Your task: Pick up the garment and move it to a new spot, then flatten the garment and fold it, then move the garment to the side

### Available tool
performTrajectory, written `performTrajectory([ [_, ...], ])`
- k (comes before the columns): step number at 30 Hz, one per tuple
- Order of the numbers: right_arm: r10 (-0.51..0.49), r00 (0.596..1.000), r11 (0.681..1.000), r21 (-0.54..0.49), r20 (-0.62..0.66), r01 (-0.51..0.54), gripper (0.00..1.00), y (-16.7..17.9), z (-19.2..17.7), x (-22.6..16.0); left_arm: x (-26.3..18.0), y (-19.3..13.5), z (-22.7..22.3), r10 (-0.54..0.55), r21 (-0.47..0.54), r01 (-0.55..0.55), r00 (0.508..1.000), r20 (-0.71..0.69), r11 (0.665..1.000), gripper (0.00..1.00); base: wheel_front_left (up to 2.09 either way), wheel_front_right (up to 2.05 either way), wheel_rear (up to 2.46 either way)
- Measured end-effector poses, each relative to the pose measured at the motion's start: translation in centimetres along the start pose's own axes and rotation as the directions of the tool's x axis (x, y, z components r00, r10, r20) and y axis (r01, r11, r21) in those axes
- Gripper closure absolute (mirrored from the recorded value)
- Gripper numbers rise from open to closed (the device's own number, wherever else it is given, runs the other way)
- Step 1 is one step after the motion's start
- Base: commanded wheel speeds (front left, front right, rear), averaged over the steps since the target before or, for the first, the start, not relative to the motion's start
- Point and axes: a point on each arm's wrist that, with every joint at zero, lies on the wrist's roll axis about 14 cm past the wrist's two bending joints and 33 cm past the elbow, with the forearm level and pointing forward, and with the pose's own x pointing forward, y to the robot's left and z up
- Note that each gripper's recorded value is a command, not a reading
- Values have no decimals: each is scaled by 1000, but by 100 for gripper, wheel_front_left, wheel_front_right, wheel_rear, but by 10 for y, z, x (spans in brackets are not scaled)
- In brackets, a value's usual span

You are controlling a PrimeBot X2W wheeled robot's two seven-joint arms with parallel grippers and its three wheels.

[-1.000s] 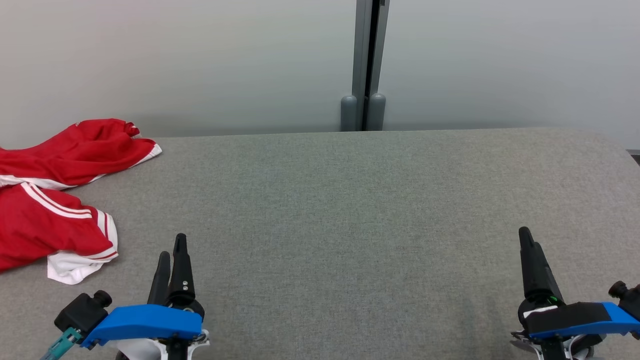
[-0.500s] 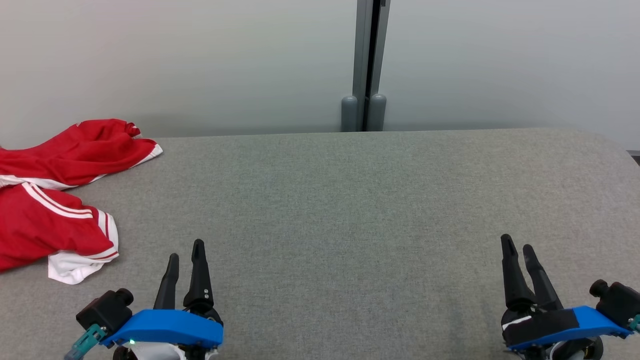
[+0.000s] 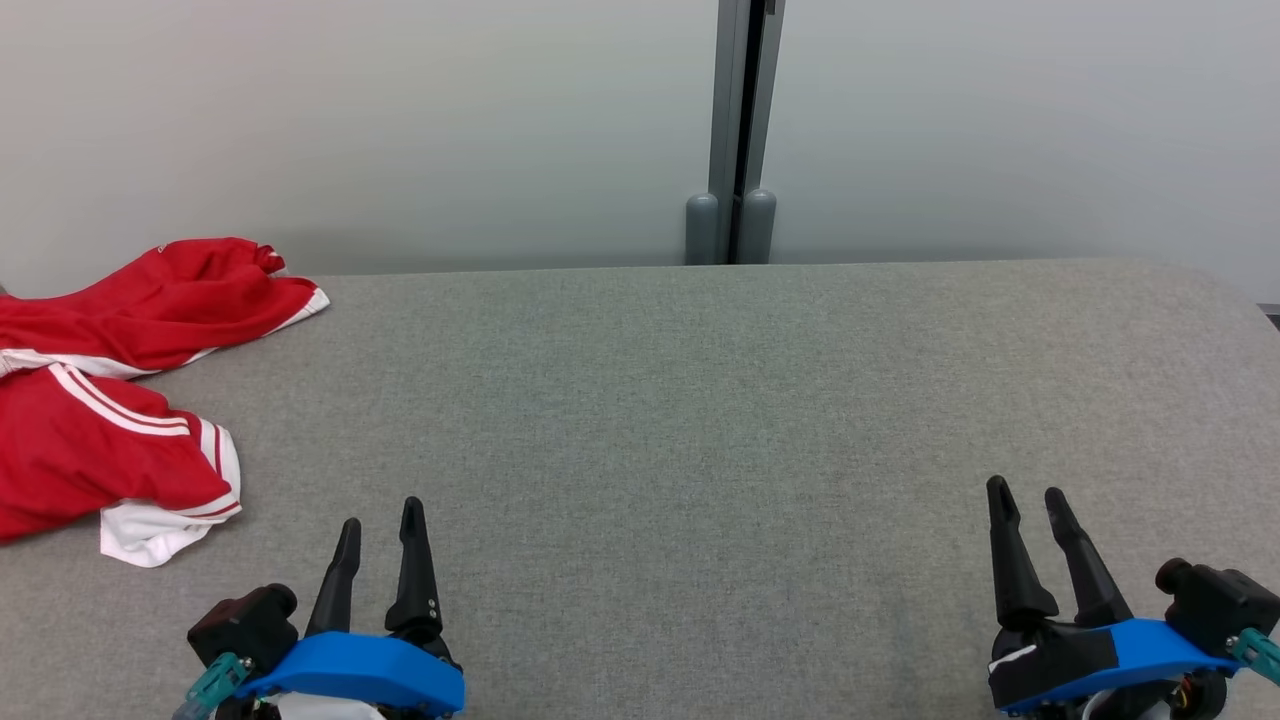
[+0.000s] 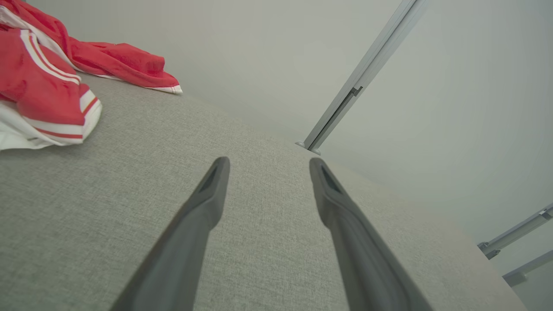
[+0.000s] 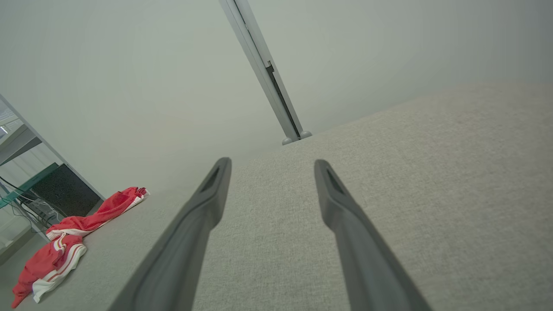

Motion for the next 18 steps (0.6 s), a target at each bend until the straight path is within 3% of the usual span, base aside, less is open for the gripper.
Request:
performTrajectory([
  [18, 23, 999, 983, -183, -29, -28, 0, 1, -12, -2, -3, 2, -9, -4, 173, 6, 1000, -9, 985, 0, 0, 0, 0],
])
